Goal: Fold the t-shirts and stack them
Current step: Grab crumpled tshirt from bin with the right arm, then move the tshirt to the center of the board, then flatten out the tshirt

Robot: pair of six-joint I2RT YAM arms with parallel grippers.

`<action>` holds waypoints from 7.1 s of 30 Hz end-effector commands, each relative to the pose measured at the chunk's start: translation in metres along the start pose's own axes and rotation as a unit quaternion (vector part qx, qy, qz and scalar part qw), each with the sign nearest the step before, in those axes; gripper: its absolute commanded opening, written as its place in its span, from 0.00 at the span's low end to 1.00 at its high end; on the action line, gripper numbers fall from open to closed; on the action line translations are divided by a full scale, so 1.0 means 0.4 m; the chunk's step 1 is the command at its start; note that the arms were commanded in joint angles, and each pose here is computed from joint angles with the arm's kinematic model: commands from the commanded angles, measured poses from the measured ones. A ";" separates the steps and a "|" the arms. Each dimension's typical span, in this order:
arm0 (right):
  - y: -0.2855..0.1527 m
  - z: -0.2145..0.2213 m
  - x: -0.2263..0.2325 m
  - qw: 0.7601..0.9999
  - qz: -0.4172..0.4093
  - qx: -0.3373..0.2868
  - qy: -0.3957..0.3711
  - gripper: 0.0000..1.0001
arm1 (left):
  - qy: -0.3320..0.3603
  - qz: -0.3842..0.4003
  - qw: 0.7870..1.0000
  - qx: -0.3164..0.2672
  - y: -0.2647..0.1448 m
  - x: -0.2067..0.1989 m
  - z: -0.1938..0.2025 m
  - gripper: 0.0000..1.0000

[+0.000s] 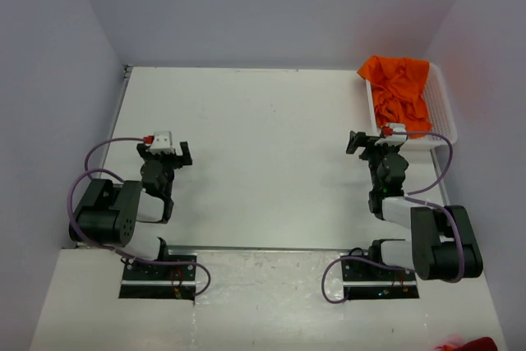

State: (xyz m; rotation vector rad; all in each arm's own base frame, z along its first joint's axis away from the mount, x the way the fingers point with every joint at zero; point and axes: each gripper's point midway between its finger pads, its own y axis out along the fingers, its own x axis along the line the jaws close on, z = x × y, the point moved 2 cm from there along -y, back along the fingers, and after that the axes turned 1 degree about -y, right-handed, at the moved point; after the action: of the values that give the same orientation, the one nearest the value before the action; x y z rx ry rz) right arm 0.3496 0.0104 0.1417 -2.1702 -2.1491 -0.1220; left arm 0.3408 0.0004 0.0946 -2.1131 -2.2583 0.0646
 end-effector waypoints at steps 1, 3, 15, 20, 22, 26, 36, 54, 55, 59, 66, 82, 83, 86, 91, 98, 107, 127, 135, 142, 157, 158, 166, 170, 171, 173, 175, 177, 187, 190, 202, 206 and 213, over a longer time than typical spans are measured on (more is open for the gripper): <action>0.008 -0.029 -0.002 1.000 0.009 -0.024 0.002 0.99 | 0.008 -0.007 0.999 -0.031 0.016 0.009 -0.044 1.00; 0.008 -0.029 -0.002 1.000 0.008 -0.025 0.002 0.99 | 0.008 -0.008 0.999 -0.030 0.015 0.009 -0.042 1.00; -0.020 -0.073 0.022 0.999 0.029 -0.037 -0.024 0.99 | 0.004 -0.035 0.998 -0.049 0.006 0.027 -0.115 1.00; -0.043 -0.213 0.095 0.999 0.004 -0.039 0.010 0.99 | -0.068 -0.184 0.981 -0.004 0.013 0.091 -0.165 1.00; -0.064 -0.230 0.146 0.999 -0.048 0.018 -0.013 0.99 | -0.104 -0.234 0.967 -0.003 0.052 0.097 -0.268 1.00; -0.100 -0.326 0.222 0.992 -0.122 0.005 -0.017 0.99 | -0.102 -0.308 0.945 0.045 0.040 0.057 -0.377 1.00; -0.259 -0.494 0.419 0.916 -0.391 -0.047 0.072 0.99 | -0.099 -0.112 0.988 0.028 -0.041 -0.068 -0.540 1.00; 0.337 -0.402 0.089 0.984 -0.008 0.165 0.070 0.99 | -0.119 -0.064 0.988 0.074 -0.038 -0.119 -0.524 1.00; 0.352 -0.373 0.019 0.976 0.039 0.193 0.091 0.93 | -0.132 -0.071 0.986 0.078 -0.035 -0.120 -0.520 1.00; 0.459 -0.297 -0.110 0.956 0.150 0.238 0.083 0.89 | -0.141 -0.048 0.985 0.082 -0.036 -0.141 -0.523 1.00; 0.521 -0.147 -0.161 0.934 0.160 0.313 0.061 0.71 | -0.120 -0.027 0.989 0.081 -0.037 -0.153 -0.528 1.00; 0.432 -0.024 -0.306 0.886 0.257 0.384 0.040 0.73 | -0.117 0.028 0.991 0.063 -0.059 -0.189 -0.570 1.00; 0.429 -0.016 -0.302 0.884 0.252 0.393 0.043 0.73 | -0.118 0.030 0.991 0.062 -0.060 -0.191 -0.576 1.00; 0.420 0.028 -0.304 0.874 0.250 0.415 0.045 0.73 | -0.121 0.032 0.990 0.057 -0.066 -0.190 -0.593 1.00; 0.415 0.087 -0.298 0.859 0.241 0.449 0.051 0.72 | -0.123 0.036 0.990 0.058 -0.073 -0.191 -0.600 1.00; 0.421 0.099 -0.311 0.854 0.254 0.452 0.045 0.19 | -0.119 0.042 0.990 0.059 -0.081 -0.193 -0.604 1.00; 0.469 -0.048 -0.284 0.899 0.241 0.364 0.041 0.00 | -0.124 0.058 0.987 0.084 -0.076 -0.219 -0.560 1.00; 0.221 -1.129 0.195 0.977 0.059 -0.173 -0.108 0.00 | -0.069 -0.079 0.969 0.222 0.052 -0.202 -0.402 1.00; -0.096 -1.309 0.428 0.950 -0.131 -0.268 -0.088 0.00 | -0.121 -0.088 0.946 0.289 0.108 -0.173 -0.359 1.00; -0.240 -1.235 0.523 0.938 -0.267 -0.202 -0.085 0.00 | -0.143 0.080 0.957 0.239 0.032 -0.255 -0.417 1.00; 0.032 -0.523 0.609 0.963 -0.224 0.097 -0.114 0.00 | -0.148 0.240 0.926 0.250 -0.105 -0.353 -0.429 0.88; 0.069 -0.492 0.592 0.965 -0.205 0.113 -0.116 0.00 | -0.150 0.247 0.922 0.257 -0.108 -0.361 -0.416 0.88; 0.235 -0.281 0.587 0.957 -0.162 0.205 -0.126 0.00 | -0.145 0.312 0.884 0.316 -0.171 -0.485 -0.276 0.86; 0.269 -0.255 0.572 0.955 -0.150 0.228 -0.118 0.00 | -0.105 0.343 0.864 0.352 -0.252 -0.604 -0.201 0.85; 0.270 -0.254 0.572 0.954 -0.150 0.229 -0.118 0.00 | -0.098 0.336 0.862 0.368 -0.260 -0.621 -0.170 0.85; 0.272 -0.253 0.570 0.954 -0.155 0.232 -0.110 0.00 | -0.076 0.323 0.865 0.376 -0.280 -0.649 -0.134 0.85; 0.271 -0.256 0.568 0.954 -0.160 0.233 -0.100 0.00 | -0.060 0.292 0.872 0.388 -0.277 -0.657 -0.088 0.83; 0.266 -0.254 0.565 0.954 -0.161 0.236 -0.095 0.00 | -0.036 0.270 0.877 0.396 -0.288 -0.669 -0.046 0.74; 0.232 -0.276 0.541 0.955 -0.172 0.231 -0.069 0.00 | 0.075 0.115 0.903 0.408 -0.271 -0.620 0.085 0.52; 0.229 -0.274 0.537 0.955 -0.172 0.232 -0.068 0.00 | 0.077 0.110 0.905 0.404 -0.263 -0.628 0.096 0.57; 0.227 -0.270 0.535 0.954 -0.172 0.235 -0.064 0.00 | 0.070 0.148 0.905 0.394 -0.303 -0.704 0.081 0.57; 0.222 -0.265 0.537 0.953 -0.176 0.240 -0.061 0.00 | 0.080 0.151 0.902 0.396 -0.328 -0.728 0.095 0.58; 0.202 -0.272 0.530 0.953 -0.179 0.236 -0.057 0.00 | 0.099 0.138 0.894 0.415 -0.332 -0.729 0.153 0.58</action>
State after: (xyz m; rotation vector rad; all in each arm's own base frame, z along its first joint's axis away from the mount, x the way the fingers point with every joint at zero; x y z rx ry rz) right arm 0.4375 0.2076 0.2372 -1.5376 -2.2428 0.5993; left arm 0.2156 -0.2944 0.0392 -1.8089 -1.3434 0.6489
